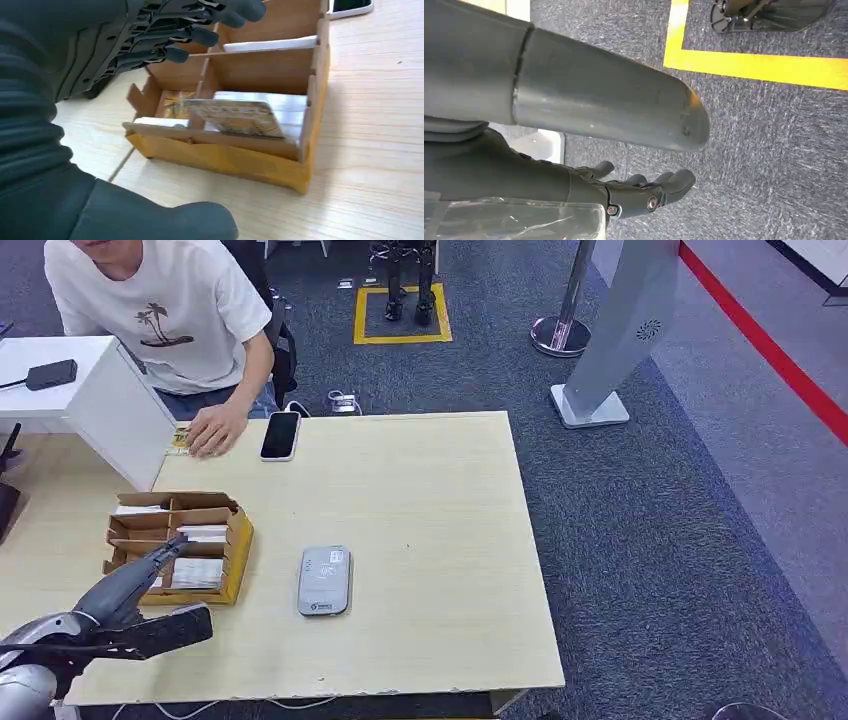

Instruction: Pass the card to the sensor for recognition and then transmit it.

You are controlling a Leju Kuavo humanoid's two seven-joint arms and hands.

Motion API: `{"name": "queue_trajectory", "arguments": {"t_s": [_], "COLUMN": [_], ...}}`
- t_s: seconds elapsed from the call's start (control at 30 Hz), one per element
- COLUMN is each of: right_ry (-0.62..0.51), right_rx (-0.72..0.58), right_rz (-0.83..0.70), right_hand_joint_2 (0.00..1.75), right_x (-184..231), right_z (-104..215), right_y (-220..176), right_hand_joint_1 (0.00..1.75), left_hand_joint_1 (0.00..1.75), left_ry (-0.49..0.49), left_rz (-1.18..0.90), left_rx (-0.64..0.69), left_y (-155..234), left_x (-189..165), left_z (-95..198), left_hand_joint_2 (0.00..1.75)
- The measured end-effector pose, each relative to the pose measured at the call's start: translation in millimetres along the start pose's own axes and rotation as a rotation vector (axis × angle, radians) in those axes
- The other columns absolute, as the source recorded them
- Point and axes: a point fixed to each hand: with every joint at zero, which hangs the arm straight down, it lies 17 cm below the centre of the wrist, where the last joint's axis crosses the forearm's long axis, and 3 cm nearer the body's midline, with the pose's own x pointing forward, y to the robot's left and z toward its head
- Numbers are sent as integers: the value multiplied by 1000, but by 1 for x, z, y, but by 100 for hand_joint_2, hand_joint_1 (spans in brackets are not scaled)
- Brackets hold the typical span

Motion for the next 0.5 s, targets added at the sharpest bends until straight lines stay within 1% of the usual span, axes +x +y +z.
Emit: {"name": "queue_trajectory", "arguments": {"t_s": [0.27, 0.5], "right_ry": [3, 4], "right_rx": [1, 1], "right_rz": [-9, -9], "right_hand_joint_2": [0, 0], "right_x": [-2, -4], "right_z": [0, 0], "right_y": [1, 1], "right_hand_joint_1": [0, 0], "left_hand_joint_1": [0, 0], "left_ry": [27, 32], "left_rz": [-23, -23], "left_rx": [16, 20], "left_y": [7, 4], "left_x": [-13, -15], "left_z": [26, 36], "left_hand_joint_2": [175, 175]}}
